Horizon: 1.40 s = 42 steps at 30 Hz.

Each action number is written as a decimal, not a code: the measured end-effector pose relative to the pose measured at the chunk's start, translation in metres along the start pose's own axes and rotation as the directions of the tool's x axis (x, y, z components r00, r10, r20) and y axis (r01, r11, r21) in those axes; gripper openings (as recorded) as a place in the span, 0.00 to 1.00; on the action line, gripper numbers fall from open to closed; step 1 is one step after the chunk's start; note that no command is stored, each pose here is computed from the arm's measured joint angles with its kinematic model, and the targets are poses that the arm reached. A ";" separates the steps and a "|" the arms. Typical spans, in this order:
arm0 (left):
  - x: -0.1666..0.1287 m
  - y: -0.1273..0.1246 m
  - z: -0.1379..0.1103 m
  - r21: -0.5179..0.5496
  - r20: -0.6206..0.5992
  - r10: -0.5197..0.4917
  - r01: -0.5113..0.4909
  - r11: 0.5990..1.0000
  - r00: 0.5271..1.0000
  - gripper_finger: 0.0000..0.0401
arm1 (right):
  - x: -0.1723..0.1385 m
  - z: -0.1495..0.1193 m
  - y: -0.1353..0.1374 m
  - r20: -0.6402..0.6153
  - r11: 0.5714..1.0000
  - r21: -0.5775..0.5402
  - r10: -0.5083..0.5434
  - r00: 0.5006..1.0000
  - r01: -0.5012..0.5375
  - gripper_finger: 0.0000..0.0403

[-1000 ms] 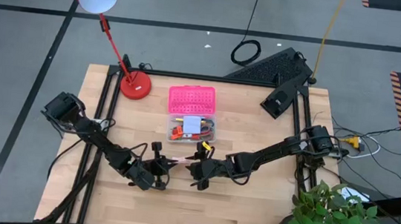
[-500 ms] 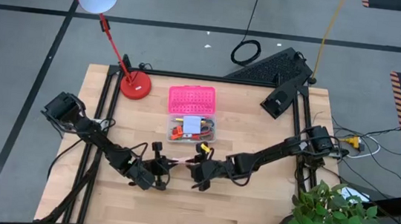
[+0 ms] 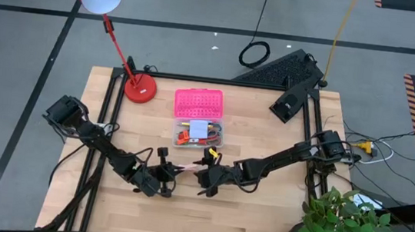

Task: Pack school essentials
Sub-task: Put the light pink sticky note into the pink supply box

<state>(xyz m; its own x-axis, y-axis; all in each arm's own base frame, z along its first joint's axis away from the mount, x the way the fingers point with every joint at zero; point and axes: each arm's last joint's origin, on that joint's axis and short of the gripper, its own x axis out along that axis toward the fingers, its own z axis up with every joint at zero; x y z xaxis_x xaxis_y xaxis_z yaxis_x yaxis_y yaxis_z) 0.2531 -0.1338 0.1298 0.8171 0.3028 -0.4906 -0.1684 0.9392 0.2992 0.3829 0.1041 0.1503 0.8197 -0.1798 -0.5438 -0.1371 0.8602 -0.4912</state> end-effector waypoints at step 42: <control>-0.014 0.019 -0.002 -0.092 -0.111 0.044 -0.054 0.994 0.993 0.47 | -0.047 0.013 -0.048 -0.063 0.988 -0.151 -0.037 0.997 0.027 0.01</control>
<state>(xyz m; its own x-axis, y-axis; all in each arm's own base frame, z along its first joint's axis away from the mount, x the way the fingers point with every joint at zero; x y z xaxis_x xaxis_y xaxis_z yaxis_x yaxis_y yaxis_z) 0.2371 -0.1197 0.1414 0.7429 0.3595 -0.5647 -0.2619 0.9324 0.2490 0.3581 0.0774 0.2082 0.7874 -0.2416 -0.5671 -0.1973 0.7728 -0.6032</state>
